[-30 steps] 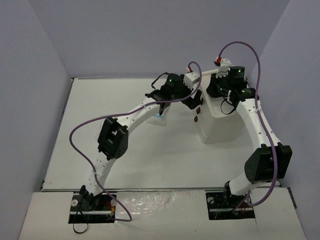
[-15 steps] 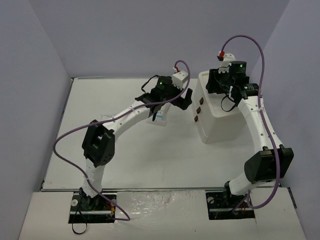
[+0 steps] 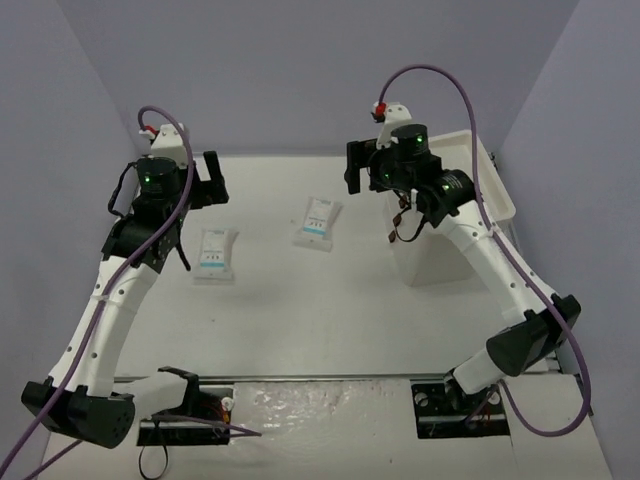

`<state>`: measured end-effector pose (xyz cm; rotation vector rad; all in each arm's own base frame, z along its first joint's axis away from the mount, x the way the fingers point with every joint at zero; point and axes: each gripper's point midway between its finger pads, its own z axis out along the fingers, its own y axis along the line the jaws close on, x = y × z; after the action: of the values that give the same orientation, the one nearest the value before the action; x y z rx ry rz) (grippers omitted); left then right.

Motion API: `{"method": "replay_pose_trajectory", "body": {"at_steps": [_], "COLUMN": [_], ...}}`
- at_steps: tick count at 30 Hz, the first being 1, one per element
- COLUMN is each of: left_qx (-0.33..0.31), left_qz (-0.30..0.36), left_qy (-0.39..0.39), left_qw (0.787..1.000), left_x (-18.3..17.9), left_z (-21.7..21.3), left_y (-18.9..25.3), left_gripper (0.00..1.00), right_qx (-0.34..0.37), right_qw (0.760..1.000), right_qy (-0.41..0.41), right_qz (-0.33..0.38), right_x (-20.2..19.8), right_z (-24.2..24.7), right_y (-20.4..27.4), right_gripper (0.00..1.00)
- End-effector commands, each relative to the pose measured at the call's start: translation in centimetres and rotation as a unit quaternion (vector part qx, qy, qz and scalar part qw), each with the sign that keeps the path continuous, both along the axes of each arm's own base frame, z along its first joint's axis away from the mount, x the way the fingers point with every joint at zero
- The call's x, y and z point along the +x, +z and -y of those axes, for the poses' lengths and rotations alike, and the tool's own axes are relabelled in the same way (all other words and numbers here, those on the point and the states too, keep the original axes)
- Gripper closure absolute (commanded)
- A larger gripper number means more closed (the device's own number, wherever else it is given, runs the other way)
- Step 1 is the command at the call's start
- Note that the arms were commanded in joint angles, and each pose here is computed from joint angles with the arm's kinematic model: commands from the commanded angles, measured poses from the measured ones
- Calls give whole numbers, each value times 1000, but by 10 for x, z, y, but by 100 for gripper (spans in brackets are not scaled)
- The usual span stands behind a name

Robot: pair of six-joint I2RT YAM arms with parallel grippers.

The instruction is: Organize the makeup

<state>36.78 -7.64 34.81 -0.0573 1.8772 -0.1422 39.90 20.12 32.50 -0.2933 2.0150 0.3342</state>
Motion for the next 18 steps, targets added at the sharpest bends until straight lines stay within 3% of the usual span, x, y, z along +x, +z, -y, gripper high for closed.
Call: {"method": "replay_pose_trajectory", "body": {"at_steps": [1, 7, 18], "left_qx": [66, 58, 69], "left_qz": [-52, -30, -49], "left_qy": [60, 104, 106], "left_qw": [995, 992, 991], "left_x": [-48, -82, -89], "left_z": [-48, -70, -73], "left_y": [-38, -70, -97], "left_gripper": [3, 3, 3], "right_qx": [25, 67, 79], "right_qw": [998, 992, 986], "right_qy": [-41, -77, -117], "right_qz": [-30, -70, -93], "right_x": [11, 38, 97], "right_z": [-43, -74, -97], "right_y": [-51, -120, -205], "right_gripper": [2, 2, 6]}}
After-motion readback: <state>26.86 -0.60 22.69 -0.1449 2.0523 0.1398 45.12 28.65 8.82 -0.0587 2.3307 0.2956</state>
